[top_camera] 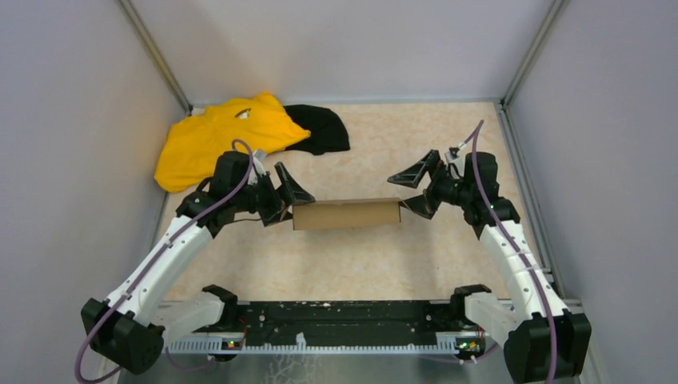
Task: Fold the paper box
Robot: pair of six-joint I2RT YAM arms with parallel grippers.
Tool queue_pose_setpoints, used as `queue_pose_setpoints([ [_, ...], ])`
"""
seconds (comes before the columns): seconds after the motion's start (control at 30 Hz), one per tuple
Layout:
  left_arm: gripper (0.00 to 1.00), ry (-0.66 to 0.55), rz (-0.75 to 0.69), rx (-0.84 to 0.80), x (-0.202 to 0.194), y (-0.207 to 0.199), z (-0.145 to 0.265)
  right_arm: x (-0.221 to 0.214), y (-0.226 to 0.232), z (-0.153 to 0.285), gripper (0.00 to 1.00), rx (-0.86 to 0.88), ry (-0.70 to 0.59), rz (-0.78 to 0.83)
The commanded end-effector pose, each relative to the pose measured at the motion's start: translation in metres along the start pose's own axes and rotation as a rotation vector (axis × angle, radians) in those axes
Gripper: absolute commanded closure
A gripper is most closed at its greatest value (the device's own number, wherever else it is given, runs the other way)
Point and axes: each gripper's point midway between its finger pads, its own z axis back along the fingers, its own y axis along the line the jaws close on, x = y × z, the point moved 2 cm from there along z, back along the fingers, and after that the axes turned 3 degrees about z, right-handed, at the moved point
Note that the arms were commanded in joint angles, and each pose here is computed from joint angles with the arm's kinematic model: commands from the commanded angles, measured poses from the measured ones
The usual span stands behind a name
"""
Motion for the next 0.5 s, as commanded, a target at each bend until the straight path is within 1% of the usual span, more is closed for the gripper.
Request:
queue_pose_setpoints([
  [0.0, 0.01, 0.047, 0.032, -0.06, 0.002, -0.014, 0.001, 0.006, 0.032, 0.0, 0.01, 0.099, 0.008, 0.023],
  [0.47, 0.01, 0.068, 0.08, -0.072, 0.022, -0.007, -0.016, 0.017, 0.014, -0.023, 0.01, 0.088, 0.029, -0.03],
])
